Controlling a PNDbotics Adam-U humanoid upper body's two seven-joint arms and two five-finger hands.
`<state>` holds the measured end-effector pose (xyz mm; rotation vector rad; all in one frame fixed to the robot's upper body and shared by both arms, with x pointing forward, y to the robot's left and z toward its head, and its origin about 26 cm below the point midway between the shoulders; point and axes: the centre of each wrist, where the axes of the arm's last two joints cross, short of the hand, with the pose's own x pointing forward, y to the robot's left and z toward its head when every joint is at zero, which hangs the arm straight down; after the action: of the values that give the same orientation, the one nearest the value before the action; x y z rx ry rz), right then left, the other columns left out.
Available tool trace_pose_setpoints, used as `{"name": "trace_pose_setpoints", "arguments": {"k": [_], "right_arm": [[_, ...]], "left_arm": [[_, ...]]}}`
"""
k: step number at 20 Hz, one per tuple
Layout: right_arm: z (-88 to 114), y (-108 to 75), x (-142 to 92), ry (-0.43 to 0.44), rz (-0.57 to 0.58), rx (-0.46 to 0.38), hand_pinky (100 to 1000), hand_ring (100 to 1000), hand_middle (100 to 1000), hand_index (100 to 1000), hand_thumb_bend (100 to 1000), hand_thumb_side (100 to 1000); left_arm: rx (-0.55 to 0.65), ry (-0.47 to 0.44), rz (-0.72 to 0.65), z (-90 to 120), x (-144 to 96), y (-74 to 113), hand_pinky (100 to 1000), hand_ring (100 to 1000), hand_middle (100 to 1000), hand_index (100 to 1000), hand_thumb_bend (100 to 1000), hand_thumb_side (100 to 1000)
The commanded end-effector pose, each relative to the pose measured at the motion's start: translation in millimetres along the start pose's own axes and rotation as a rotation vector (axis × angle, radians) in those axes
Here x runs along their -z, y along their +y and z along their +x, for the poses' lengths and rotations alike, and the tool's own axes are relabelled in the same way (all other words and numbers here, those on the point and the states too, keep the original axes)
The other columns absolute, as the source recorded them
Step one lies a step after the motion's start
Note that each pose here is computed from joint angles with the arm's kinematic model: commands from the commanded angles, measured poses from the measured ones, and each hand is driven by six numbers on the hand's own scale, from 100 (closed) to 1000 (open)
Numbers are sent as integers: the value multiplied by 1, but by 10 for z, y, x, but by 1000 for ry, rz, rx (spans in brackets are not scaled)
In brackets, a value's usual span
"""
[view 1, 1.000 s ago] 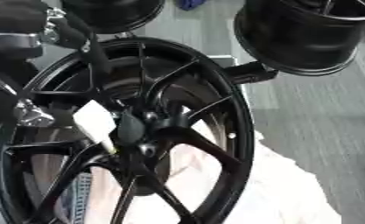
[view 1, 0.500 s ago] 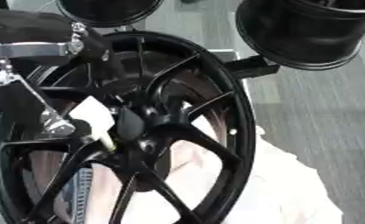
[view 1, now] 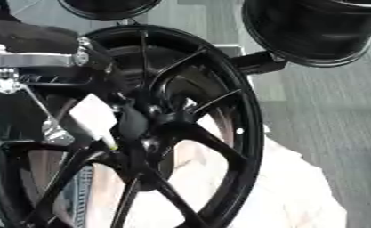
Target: Pull the pin out of the wheel hub.
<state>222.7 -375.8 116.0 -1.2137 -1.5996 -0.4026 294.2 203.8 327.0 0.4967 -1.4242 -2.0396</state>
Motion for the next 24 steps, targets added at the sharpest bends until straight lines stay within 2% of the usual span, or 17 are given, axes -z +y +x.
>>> {"name": "trace_pose_setpoints", "arguments": {"k": [1, 24], "right_arm": [[47, -18, 25, -17, -2, 13, 554, 595, 559, 638, 100, 470], [47, 23, -12, 8, -1, 46, 552, 593, 557, 636, 100, 470]], "left_arm": [[20, 22, -1, 11, -50, 37, 781, 716, 680, 804, 530, 100], [58, 86, 22, -52, -80, -28, 761, 692, 644, 770, 552, 100]]}}
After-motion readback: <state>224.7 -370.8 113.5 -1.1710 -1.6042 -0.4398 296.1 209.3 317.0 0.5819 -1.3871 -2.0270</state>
